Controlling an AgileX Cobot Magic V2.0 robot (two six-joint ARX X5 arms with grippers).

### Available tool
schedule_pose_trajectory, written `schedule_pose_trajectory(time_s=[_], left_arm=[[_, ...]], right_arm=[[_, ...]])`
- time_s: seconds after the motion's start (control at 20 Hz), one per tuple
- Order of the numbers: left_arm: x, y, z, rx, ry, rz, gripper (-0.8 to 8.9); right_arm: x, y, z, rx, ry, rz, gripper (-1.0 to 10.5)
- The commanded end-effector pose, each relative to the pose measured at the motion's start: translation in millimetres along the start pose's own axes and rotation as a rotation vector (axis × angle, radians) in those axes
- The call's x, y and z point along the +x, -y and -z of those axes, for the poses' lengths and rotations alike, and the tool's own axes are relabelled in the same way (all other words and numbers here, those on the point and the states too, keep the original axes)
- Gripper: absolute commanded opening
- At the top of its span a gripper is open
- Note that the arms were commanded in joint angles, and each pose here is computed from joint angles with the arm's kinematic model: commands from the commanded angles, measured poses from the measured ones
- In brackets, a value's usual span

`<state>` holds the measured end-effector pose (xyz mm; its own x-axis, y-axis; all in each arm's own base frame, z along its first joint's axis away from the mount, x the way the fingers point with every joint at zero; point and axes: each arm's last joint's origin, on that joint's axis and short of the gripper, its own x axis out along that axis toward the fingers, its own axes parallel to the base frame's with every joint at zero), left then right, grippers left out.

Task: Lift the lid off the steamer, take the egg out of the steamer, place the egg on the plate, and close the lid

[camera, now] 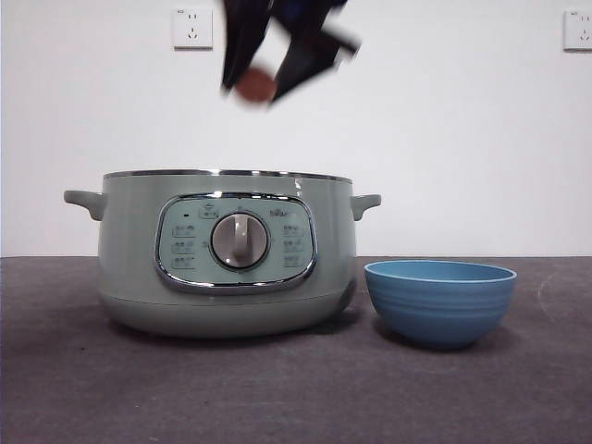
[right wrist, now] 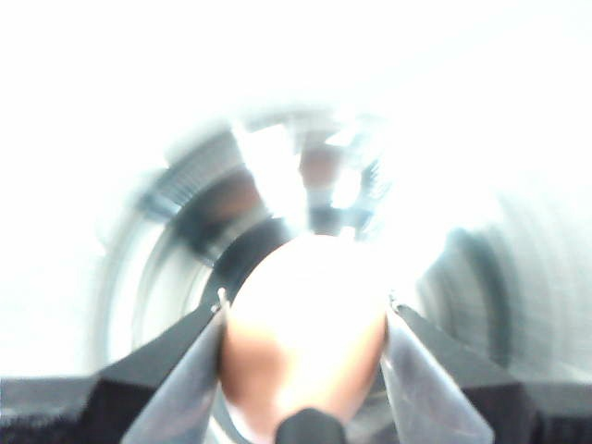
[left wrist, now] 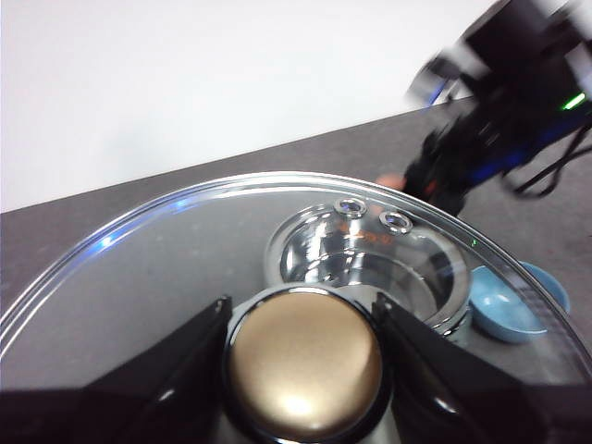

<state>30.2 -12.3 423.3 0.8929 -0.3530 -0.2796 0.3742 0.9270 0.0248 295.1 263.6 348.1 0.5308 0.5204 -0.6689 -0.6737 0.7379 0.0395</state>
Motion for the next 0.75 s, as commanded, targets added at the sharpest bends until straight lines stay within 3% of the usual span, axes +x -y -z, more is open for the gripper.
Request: schedule_pose_trajectory(time_s=[0.05, 0.15, 0.35, 0.55, 0.75], left_arm=[[1.3, 1.1, -11.6, -0.009, 0.078, 0.037, -0.08], [13.7, 2.8, -16.2, -0.005, 0.059, 0.071, -0.08], [31.7, 5.5, -24.3, -0.002, 0.055, 0.126, -0.08], [42.8, 7.0, -28.3, -0.002, 0.049, 0.152, -0.08], [50.4, 7.4, -29.2, -0.002, 0.029, 0.152, -0.08]], right_arm=[[-42.4, 1.4, 0.1, -0.042, 0.003, 0.099, -0.2], [-90.8, 10.2, 8.0, -0.045, -0.026, 0.155, -0.2], [-127.5, 36.4, 25.0, 0.024, -0.116, 0.22, -0.2], [-115.0, 61.8, 47.1, 0.097, -0.214, 0.183, -0.2], [-68.7, 72.0, 84.7, 0.135, -0.278, 0.13, -0.2]])
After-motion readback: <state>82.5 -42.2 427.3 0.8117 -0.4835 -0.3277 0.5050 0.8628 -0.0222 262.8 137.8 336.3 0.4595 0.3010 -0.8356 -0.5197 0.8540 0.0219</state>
